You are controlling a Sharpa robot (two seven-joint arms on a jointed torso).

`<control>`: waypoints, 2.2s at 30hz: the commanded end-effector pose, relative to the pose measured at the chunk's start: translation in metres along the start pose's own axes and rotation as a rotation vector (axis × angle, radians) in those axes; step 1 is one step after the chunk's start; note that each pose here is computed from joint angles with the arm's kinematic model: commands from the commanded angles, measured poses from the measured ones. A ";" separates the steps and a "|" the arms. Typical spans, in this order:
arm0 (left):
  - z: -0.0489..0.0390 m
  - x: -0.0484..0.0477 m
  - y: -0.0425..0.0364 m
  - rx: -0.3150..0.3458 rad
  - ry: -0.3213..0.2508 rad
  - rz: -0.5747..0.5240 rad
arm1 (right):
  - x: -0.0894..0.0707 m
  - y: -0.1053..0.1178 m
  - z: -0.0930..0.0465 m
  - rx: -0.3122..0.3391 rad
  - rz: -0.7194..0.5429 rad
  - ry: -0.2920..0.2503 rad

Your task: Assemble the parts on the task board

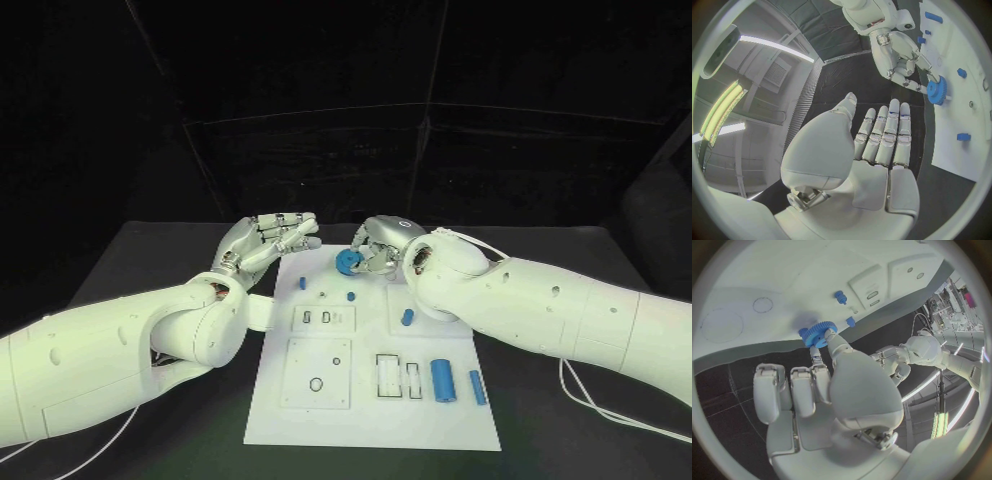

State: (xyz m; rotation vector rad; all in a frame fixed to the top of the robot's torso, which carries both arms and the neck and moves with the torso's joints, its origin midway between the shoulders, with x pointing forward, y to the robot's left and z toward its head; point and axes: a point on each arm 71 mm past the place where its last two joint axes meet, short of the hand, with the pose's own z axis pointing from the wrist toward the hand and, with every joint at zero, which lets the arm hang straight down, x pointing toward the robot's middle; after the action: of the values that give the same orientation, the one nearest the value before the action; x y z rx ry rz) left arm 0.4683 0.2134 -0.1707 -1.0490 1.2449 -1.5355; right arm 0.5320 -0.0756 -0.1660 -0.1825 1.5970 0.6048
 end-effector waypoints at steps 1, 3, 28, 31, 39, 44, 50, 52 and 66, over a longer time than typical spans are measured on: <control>0.0006 0.0014 -0.0020 0.017 0.011 0.000 | 0.001 0.003 0.003 -0.001 -0.023 -0.001; 0.0007 0.0016 -0.0019 0.017 0.011 0.000 | 0.004 0.004 0.004 -0.001 -0.025 0.003; 0.0013 0.0014 -0.0014 0.013 0.012 0.000 | 0.013 0.007 0.012 0.036 -0.051 0.044; 0.0013 0.0013 -0.0014 0.013 0.012 0.000 | 0.013 0.007 0.012 0.039 -0.052 0.043; 0.0013 0.0014 -0.0012 0.010 0.012 0.000 | 0.013 0.006 0.012 0.040 -0.052 0.054; 0.0013 0.0014 -0.0012 0.010 0.012 -0.001 | 0.013 0.005 0.012 0.042 -0.046 0.053; 0.0013 0.0006 -0.0012 0.009 0.011 0.000 | 0.006 -0.003 0.004 0.030 -0.025 0.003; 0.0012 -0.0002 -0.0012 0.010 0.010 0.001 | 0.002 -0.008 -0.002 0.018 -0.005 -0.026; 0.0017 -0.0041 -0.0010 0.009 0.005 0.004 | -0.030 -0.097 -0.069 -0.064 0.203 -0.022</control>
State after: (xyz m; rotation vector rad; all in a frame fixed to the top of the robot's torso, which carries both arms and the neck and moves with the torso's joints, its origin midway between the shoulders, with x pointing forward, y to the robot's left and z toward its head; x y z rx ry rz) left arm 0.4707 0.2183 -0.1716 -1.0518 1.2412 -1.5216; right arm 0.5240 -0.2016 -0.1664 -0.0697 1.5890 0.6617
